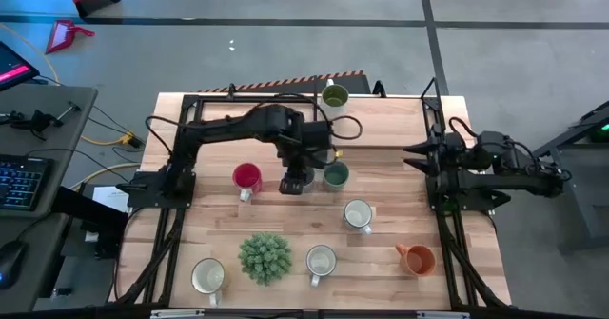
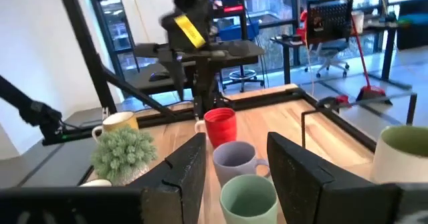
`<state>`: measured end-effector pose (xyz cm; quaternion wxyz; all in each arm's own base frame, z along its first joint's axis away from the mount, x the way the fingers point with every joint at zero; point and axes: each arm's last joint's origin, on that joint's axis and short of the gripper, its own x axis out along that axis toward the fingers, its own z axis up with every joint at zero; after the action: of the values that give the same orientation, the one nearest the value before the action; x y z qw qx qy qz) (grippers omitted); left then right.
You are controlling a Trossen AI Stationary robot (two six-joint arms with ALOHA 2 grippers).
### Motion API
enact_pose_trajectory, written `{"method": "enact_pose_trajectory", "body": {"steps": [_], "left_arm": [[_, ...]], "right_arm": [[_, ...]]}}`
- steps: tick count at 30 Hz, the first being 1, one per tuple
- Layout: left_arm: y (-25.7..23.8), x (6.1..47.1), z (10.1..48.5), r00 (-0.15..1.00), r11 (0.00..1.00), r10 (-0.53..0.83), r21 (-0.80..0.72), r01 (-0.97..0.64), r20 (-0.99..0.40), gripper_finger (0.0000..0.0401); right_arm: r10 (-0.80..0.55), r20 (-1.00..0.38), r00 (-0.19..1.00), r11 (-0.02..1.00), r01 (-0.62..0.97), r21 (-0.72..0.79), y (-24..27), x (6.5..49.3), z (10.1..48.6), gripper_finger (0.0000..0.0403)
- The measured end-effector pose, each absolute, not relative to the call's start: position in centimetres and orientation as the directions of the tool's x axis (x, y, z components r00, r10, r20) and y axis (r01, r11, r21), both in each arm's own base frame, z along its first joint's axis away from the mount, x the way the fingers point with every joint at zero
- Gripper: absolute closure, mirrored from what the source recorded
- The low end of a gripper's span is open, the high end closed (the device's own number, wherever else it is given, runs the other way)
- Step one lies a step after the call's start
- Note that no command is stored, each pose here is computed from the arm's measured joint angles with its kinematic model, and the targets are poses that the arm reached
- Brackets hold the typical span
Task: Place coffee mugs
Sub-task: Put the light green mug on the shelf
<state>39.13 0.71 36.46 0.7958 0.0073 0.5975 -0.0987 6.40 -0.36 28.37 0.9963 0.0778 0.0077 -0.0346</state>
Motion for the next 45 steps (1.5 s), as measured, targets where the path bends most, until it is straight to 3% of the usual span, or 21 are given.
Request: {"method": "enact_pose_trajectory", "body": {"steps": [10,21,28,37,41,45], "left_arm": [[2.5,30.6,38.4,0.288,0.992,-0.124,-0.110,0.065,-0.949,0.0208],[1.0,20.5,33.1,0.476,0.982,-0.114,-0.172,-0.081,-0.872,0.0209],[0.5,15.8,32.3,0.715,0.979,-0.072,-0.185,-0.082,-0.695,0.0209],[0.7,13.5,30.6,0.892,0.977,0.033,-0.172,-0.123,-0.450,0.0209],[0.7,13.6,29.5,0.897,0.980,0.038,-0.159,-0.120,-0.441,0.0209],[0.8,13.8,29.2,0.902,0.979,0.059,-0.151,-0.136,-0.428,0.0209]], "right_arm": [[-0.098,0.037,0.994,0.975,0.088,0.202,-0.5,7.4,29.2,0.0258],[-0.132,0.089,0.987,0.975,0.113,0.194,-0.6,8.6,29.9,0.0258],[-0.167,0.014,0.986,0.935,0.154,0.318,-0.8,10.2,29.4,0.0258],[-0.136,-0.086,0.987,0.896,0.159,0.415,-0.9,14.6,28.6,0.0258],[-0.080,-0.140,0.987,0.913,0.129,0.388,-0.9,16.8,29.9,0.0258],[-0.022,-0.299,0.954,0.946,0.116,0.302,-0.8,19.0,31.6,0.0258]]}}
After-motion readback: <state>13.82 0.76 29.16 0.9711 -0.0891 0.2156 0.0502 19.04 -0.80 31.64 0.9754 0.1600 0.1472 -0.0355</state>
